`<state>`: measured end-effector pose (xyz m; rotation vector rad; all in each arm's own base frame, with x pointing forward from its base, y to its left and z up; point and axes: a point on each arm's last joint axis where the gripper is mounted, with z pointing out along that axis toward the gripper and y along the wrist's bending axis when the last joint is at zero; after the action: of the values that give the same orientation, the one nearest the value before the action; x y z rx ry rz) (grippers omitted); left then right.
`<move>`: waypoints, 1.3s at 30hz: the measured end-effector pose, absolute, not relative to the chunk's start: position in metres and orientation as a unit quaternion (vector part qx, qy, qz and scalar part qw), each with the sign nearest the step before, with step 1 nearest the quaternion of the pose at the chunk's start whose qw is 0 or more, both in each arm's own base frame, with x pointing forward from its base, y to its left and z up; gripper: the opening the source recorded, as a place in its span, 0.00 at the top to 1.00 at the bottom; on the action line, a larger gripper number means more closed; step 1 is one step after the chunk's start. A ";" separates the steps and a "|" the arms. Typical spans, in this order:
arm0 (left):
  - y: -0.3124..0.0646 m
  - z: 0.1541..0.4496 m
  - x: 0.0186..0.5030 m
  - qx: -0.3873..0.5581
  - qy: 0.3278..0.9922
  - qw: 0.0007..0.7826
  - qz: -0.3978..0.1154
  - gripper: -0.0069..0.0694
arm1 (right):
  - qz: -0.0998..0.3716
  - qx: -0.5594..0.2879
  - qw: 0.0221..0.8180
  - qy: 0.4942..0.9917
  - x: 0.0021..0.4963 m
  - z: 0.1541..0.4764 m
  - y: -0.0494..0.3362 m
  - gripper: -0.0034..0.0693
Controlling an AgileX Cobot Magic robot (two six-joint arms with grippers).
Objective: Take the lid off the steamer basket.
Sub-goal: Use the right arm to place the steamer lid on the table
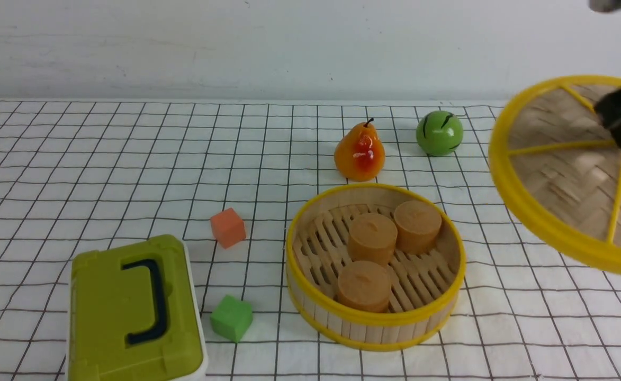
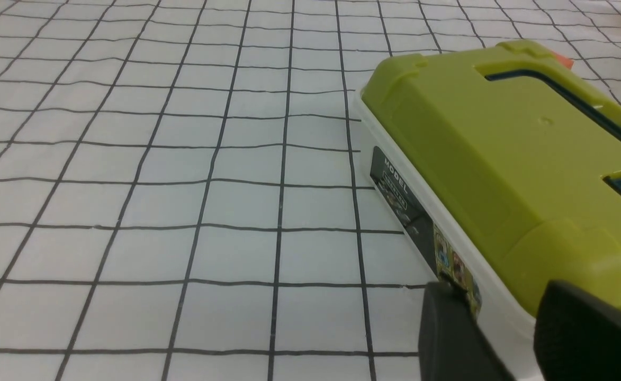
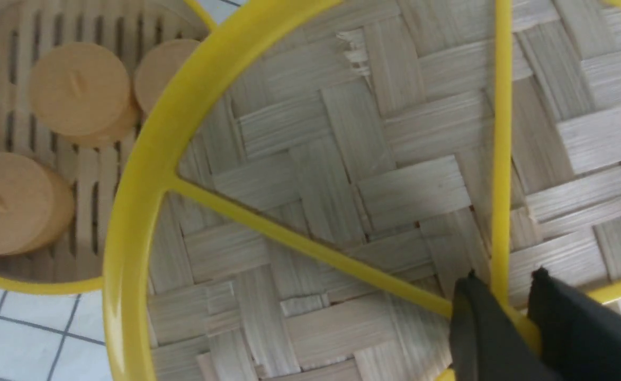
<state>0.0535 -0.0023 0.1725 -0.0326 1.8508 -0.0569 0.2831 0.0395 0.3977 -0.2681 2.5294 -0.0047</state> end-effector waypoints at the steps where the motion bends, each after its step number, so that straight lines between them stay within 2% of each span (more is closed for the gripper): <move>1: -0.002 0.172 0.053 -0.014 0.799 0.601 -0.025 0.60 | 0.001 -0.080 0.295 0.952 0.283 0.385 0.029 0.81; 8: -0.002 0.172 0.053 -0.014 0.799 0.601 -0.024 0.60 | 0.014 -0.017 0.284 0.959 0.299 0.316 0.003 0.81; 18: -0.002 0.172 0.053 -0.014 0.799 0.601 -0.024 0.60 | 0.036 0.005 0.251 0.967 0.337 0.254 0.004 0.81; 24: -0.002 0.172 0.053 -0.014 0.799 0.601 -0.024 0.60 | 0.034 0.009 0.236 0.971 0.351 0.228 0.003 0.81; 31: -0.002 0.172 0.053 -0.014 0.799 0.601 -0.024 0.60 | 0.033 0.011 0.230 0.973 0.359 0.211 0.003 0.81; 39: -0.002 0.172 0.053 -0.014 0.799 0.601 -0.024 0.60 | 0.032 0.012 0.223 0.974 0.361 0.204 0.003 0.74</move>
<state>0.0535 -0.0023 0.1725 -0.0320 1.8508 -0.0560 0.3615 0.0028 0.2039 0.0321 2.6897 0.0897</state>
